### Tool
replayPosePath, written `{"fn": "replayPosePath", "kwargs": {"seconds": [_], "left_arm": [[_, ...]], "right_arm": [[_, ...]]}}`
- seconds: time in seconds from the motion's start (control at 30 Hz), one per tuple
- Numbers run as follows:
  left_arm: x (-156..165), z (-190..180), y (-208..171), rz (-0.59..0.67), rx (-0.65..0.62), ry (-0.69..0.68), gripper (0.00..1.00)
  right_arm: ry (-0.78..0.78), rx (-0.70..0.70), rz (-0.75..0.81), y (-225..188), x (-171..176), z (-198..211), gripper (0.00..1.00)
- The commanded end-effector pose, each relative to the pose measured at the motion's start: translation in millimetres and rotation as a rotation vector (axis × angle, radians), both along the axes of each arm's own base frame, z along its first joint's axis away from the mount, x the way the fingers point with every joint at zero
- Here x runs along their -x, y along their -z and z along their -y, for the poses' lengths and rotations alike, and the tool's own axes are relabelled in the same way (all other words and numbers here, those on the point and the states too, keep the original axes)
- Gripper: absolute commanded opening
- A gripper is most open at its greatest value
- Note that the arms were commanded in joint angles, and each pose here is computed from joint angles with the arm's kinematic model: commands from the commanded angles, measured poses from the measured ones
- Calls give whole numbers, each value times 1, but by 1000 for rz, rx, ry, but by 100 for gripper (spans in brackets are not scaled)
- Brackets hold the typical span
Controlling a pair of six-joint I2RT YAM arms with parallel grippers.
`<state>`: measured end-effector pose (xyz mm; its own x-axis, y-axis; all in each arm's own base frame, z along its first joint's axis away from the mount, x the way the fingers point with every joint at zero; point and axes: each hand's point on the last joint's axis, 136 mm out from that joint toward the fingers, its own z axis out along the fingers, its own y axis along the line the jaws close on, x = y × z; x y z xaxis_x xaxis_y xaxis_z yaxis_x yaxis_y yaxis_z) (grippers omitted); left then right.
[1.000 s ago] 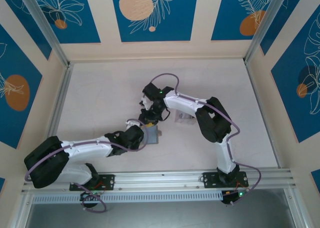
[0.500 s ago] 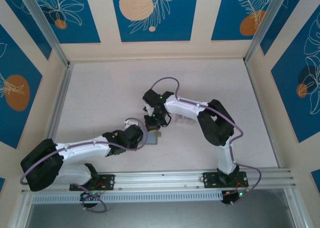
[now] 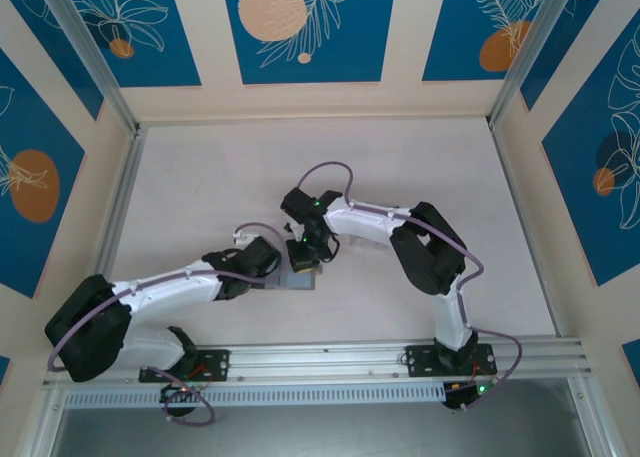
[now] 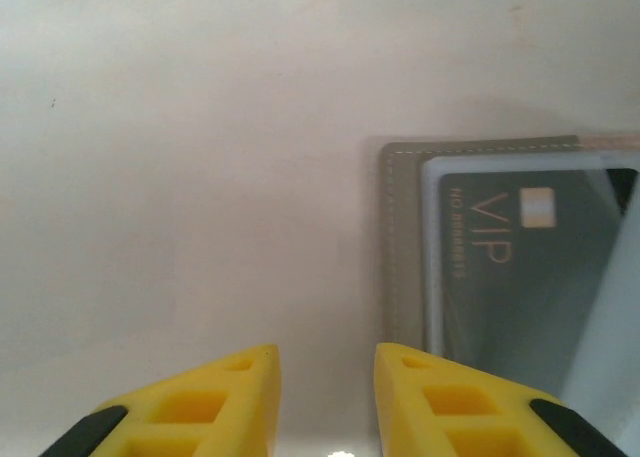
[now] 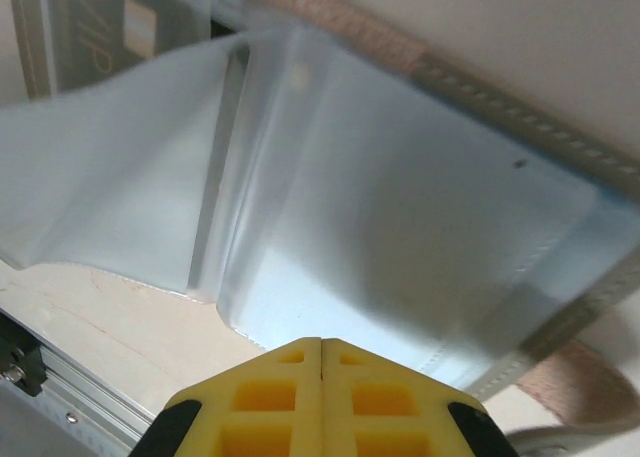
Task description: Put the credit cards into the card holder
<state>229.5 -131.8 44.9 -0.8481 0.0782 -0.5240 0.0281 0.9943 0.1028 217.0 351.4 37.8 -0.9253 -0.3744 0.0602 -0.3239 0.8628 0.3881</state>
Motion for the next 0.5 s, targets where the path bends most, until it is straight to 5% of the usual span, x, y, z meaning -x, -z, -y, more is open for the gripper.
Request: {"fn": "replayPosePath", "kwargs": {"seconds": [0.0, 0.47], "left_arm": [[8, 0, 11, -79, 22, 1, 30], [14, 37, 27, -214, 217, 117, 25]], "right_arm": [[13, 76, -16, 17, 4, 8, 3], [144, 237, -39, 48, -6, 75, 2]]}}
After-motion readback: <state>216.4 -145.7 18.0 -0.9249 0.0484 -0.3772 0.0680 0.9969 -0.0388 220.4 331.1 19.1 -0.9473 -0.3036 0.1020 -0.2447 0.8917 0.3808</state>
